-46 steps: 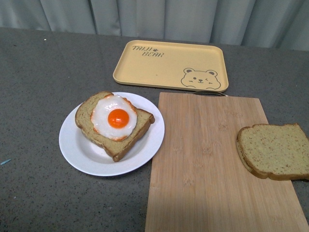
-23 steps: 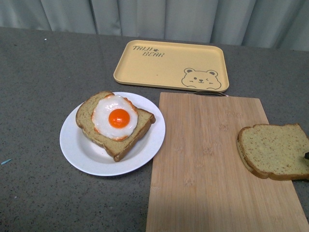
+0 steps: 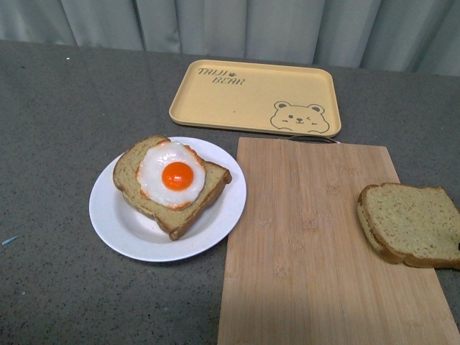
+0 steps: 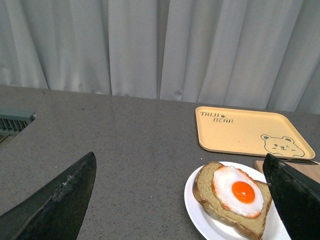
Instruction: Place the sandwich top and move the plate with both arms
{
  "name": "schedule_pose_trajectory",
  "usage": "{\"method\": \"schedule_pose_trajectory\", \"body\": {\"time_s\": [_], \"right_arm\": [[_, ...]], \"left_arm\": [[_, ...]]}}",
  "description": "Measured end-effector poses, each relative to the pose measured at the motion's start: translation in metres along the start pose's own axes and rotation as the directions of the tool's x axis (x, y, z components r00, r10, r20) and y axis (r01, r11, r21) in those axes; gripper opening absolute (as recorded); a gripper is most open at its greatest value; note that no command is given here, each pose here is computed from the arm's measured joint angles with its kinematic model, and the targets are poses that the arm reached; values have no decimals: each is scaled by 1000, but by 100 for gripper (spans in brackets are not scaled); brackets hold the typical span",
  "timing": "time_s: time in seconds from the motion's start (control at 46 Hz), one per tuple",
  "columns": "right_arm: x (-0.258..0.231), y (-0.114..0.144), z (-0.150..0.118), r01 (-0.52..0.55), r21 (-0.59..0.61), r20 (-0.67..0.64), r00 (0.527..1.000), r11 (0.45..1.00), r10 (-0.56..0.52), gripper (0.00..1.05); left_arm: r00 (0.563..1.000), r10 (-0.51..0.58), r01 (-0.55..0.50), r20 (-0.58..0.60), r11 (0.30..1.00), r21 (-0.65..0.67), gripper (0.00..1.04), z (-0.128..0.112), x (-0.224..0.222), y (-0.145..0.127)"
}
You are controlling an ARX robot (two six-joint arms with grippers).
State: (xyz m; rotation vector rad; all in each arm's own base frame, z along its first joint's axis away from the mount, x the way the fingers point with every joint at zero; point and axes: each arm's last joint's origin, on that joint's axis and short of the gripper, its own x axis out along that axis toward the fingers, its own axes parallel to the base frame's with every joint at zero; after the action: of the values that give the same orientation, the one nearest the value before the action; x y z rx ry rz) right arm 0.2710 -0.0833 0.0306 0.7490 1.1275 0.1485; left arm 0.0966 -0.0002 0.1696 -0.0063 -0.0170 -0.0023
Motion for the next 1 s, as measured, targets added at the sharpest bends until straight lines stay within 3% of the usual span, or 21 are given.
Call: {"method": "schedule_pose_trajectory", "body": {"time_s": [0.109, 0.326, 0.435, 0.587, 0.783, 1.0], "right_arm": [[-10, 8, 0, -29, -20, 17, 999, 999, 30, 3], [-41, 74, 6, -247, -218, 82, 959, 944, 270, 3], [-34, 104, 4, -302, -286, 50, 943, 910, 329, 3], [-4, 141, 2, -384, -322, -18, 916, 865, 400, 3], [55, 195, -1, -477, -285, -119, 878, 831, 464, 3], [96, 227, -20, -523, -252, -210, 851, 814, 482, 3]], "left_arm": [[1000, 0, 0, 0, 1000, 0, 98, 0, 0, 0], [1000, 0, 0, 0, 1000, 0, 98, 0, 0, 0], [1000, 0, 0, 0, 1000, 0, 98, 0, 0, 0], [1000, 0, 0, 0, 1000, 0, 98, 0, 0, 0], [1000, 0, 0, 0, 1000, 0, 98, 0, 0, 0], [1000, 0, 0, 0, 1000, 0, 98, 0, 0, 0]]}}
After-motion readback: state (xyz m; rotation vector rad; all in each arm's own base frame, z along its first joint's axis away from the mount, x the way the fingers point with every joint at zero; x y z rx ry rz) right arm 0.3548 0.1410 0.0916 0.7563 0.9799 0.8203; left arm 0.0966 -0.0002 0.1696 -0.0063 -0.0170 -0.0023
